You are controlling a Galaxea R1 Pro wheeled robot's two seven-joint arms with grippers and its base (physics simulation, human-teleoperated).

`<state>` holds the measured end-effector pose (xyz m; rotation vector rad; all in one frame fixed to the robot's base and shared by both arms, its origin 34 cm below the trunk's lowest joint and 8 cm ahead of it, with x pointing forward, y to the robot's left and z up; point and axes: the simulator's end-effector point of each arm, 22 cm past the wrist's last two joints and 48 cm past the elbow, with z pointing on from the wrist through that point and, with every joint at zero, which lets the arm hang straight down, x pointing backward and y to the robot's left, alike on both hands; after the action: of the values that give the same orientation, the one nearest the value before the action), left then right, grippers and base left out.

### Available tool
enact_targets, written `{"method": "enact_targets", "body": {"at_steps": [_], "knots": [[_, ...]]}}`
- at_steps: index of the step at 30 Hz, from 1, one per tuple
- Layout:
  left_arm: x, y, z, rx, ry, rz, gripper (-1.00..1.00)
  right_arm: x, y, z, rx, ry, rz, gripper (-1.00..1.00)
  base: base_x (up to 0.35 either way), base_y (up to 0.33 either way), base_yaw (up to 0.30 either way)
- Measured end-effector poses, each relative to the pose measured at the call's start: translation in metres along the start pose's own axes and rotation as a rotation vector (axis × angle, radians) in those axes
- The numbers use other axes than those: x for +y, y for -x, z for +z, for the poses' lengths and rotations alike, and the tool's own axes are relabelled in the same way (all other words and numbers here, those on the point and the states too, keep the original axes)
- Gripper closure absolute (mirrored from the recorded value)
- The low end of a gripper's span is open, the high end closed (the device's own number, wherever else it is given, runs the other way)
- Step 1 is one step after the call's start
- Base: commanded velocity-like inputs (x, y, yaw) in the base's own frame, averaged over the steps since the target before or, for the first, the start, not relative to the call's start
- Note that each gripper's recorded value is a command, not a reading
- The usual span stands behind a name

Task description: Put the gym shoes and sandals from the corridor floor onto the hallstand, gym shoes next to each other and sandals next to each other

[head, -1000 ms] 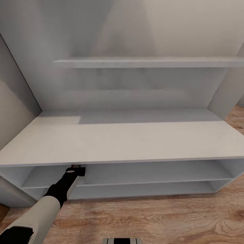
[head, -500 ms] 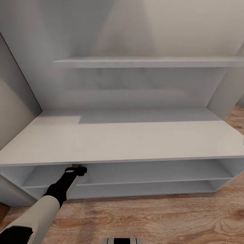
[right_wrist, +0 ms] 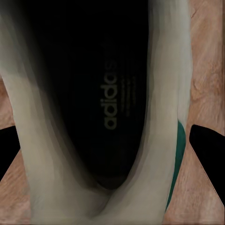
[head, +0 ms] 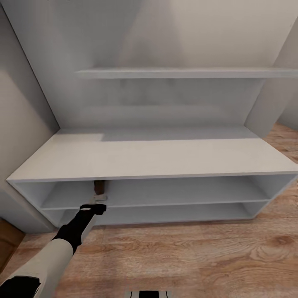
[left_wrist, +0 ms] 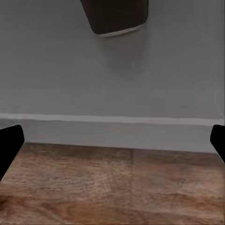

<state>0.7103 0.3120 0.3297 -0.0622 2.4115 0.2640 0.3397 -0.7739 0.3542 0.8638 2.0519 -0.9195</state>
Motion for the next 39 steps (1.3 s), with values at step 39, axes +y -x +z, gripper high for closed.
{"method": "enact_targets", "body": {"at_steps": [39], "knots": [[0.033,-0.184,-0.052,-0.148,-0.228,-0.044,-1.0,0.005,-0.007,-0.002,0.009,0.007,0.002,1.0,-0.198,-0.081,0.0]]}}
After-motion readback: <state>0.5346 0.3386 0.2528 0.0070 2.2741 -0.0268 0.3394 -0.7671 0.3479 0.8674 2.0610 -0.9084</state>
